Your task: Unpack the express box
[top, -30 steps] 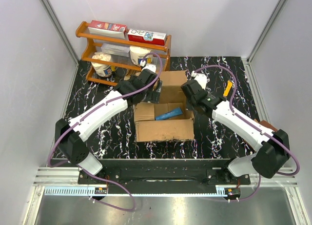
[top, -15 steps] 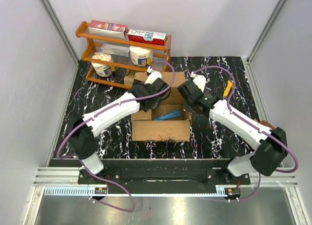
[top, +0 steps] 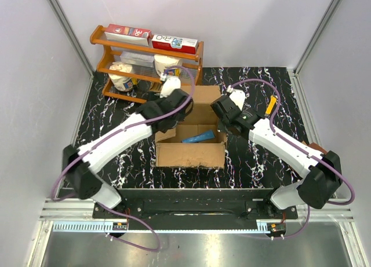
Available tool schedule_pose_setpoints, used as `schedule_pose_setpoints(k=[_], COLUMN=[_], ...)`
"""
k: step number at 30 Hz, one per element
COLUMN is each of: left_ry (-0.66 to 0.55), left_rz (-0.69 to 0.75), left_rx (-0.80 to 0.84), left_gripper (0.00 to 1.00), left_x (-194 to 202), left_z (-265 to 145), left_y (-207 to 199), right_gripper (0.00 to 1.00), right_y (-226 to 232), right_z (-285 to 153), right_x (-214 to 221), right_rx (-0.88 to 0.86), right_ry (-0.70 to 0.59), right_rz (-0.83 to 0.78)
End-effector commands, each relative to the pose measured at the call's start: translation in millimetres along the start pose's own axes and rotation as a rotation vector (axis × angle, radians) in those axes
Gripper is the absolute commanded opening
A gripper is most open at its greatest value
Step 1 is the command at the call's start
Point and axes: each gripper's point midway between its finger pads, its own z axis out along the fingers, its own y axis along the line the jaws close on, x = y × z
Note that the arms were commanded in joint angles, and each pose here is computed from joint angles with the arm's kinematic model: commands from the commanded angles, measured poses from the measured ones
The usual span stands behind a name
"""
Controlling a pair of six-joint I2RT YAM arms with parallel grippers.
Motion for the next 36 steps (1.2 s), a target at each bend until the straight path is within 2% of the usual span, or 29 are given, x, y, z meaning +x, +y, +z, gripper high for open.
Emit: schedule_pose_setpoints(k=[1, 7, 18, 25, 28, 29, 33, 36], left_ry=[-0.161, -0.200, -0.144, -0.085, -0.042, -0.028, 0.024, 0.055], left_rz=[-0.172, -0.251, -0.283, -0.264, -0.247, -0.238, -0.213, -0.204], left_rx=[-0.007, -0.067, -0.216, -0.130, -0.062, -0.036, -0.066, -0.057], left_gripper=[0.97, 0.97, 0.97, 0.94, 0.82, 0.72, 0.48, 0.38], left_x=[-37.1, -26.5, 2.3, 11.5, 16.6, 18.1, 23.6, 26.8], left_z=[-34.1, -34.1, -16.6, -1.3, 7.3, 9.8, 22.3, 26.3], left_y=[51.3, 91.6, 135.4, 113.0, 93.2, 86.3, 79.2, 73.2], right_gripper=[0.00, 0.00, 0.00, 0.00, 0.00, 0.00, 0.01, 0.02], right_y=[10.5, 8.6, 14.8, 15.7, 14.3, 14.6, 16.0, 17.3], right_z=[-12.2, -15.2, -18.5, -17.8, -16.3, -16.9, -14.1, -11.9], right_x=[-16.4, -19.3, -22.8, -22.7, -21.4, -21.3, -16.7, -13.9], right_rx=[-0.033, -0.030, -0.059, -0.063, -0.056, -0.059, -0.062, -0.062], right_ry=[-0.037, -0.047, -0.048, -0.048, -0.047, -0.046, -0.028, -0.017], right_rz=[0.087, 0.092, 0.100, 0.093, 0.088, 0.087, 0.077, 0.070])
